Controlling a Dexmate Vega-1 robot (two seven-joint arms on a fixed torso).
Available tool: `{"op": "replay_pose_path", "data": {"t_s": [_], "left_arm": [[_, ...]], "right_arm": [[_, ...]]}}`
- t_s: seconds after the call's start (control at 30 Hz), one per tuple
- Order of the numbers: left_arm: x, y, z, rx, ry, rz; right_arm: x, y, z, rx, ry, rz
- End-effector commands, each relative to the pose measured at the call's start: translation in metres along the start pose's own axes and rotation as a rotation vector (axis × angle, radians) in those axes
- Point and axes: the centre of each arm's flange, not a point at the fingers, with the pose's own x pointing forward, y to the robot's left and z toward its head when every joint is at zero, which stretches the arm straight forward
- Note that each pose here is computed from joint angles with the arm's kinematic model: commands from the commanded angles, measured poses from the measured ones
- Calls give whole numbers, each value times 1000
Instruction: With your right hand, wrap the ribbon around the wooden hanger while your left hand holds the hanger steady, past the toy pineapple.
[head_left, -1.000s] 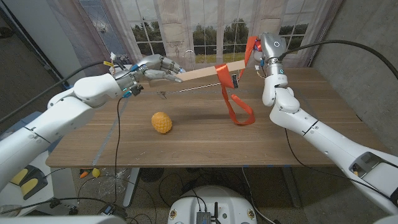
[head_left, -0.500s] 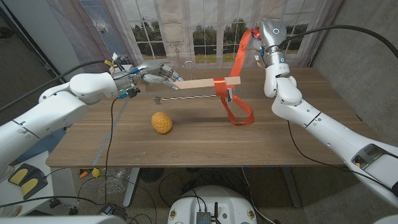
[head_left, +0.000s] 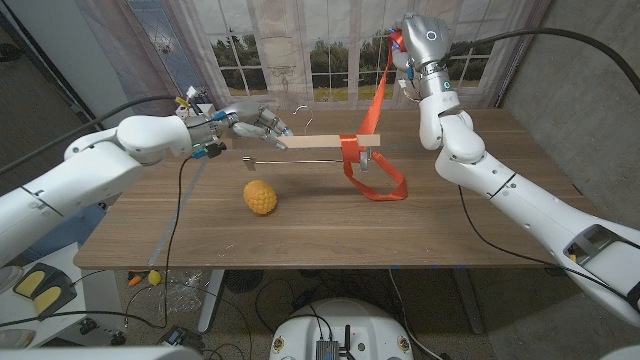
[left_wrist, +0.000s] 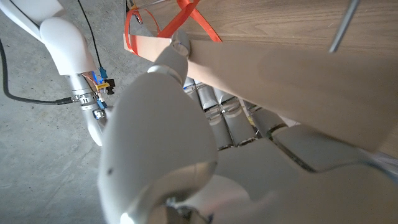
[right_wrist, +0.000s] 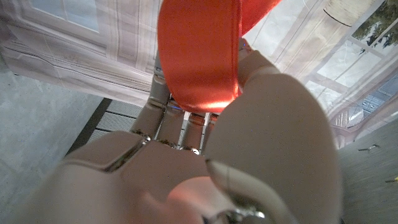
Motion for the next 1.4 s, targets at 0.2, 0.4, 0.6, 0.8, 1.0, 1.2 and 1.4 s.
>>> {"op": "replay_pose_path", "data": {"t_s": [0.2,0.4,0.6,0.8,1.0,1.2,1.4], "left_arm": [[26,2,-2,58,50,49],[37,3,-2,57,28,78],[43,5,-3,44,6,117],[48,9,-2,33,-10,179],[51,14,1,29,-33,273],[56,16,3,21,-53,332],[61,17,7,16,-68,351]], "right_arm": [[-10,-46,38,95,-163,-180],[-21,-60,51,129,-224,-216],[-33,-72,61,141,-270,-263],[-50,-82,63,178,-274,-303],[-74,-91,57,233,-219,-313],[-100,-94,52,303,-161,-305],[-120,-93,47,362,-115,-260]]}}
